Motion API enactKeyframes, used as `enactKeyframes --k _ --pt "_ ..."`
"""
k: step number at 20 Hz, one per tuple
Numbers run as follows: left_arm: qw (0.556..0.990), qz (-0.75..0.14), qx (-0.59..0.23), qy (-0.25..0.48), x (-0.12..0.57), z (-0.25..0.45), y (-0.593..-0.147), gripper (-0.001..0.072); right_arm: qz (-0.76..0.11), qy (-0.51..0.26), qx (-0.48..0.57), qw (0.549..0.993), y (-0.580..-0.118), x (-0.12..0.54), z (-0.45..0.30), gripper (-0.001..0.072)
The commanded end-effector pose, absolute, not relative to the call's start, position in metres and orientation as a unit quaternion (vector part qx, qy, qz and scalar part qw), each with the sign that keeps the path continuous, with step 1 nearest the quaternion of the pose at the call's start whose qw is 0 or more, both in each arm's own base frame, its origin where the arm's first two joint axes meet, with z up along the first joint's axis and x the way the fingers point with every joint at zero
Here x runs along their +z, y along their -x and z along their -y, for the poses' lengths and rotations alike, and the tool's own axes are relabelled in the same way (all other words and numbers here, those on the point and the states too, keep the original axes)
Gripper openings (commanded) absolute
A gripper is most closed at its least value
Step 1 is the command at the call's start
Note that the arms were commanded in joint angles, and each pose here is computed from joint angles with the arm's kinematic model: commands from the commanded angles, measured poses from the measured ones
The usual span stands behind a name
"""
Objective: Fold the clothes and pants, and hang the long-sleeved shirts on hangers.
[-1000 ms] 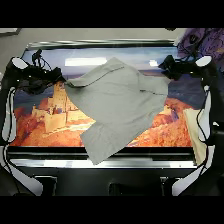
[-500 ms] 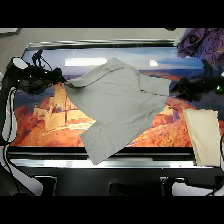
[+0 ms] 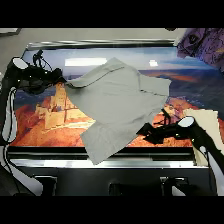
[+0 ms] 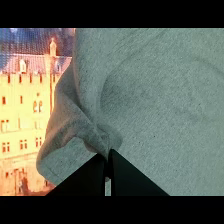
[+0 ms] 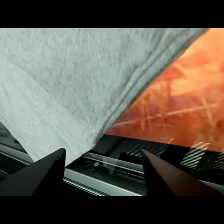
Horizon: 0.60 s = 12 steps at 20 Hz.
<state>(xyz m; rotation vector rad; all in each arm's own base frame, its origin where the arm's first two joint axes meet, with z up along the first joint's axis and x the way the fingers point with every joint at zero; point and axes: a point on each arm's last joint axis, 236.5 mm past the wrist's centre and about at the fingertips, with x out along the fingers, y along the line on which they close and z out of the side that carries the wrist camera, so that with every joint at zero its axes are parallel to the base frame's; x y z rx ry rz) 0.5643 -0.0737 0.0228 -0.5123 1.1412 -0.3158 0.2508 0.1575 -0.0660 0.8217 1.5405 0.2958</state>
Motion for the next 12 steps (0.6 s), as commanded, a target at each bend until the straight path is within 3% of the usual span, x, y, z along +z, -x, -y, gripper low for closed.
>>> enactKeyframes --k 1,5,10,11,12 --pt "0.798 -0.534 -0.148 0.238 0.022 0.074 -0.563 0.0017 -0.671 -0.371 0.124 0.63 -0.236 -0.08 -0.186 0.0548" --pt "0.798 -0.534 -0.147 0.238 0.022 0.073 -0.563 0.0017 -0.653 -0.411 0.121 0.625 -0.249 -0.083 -0.212 0.0548" --pt "0.799 -0.535 -0.142 0.235 0.02 0.067 -0.563 0.0017 -0.683 -0.398 0.119 0.601 -0.23 -0.109 -0.24 0.0534" --pt "0.798 -0.536 -0.141 0.236 0.02 0.067 -0.563 0.0017 -0.68 -0.397 0.115 0.606 -0.233 -0.112 -0.24 0.0448" --pt "0.797 -0.537 -0.141 0.236 0.02 0.066 -0.562 0.0017 -0.672 -0.399 0.112 0.614 -0.239 -0.111 -0.238 0.0284"
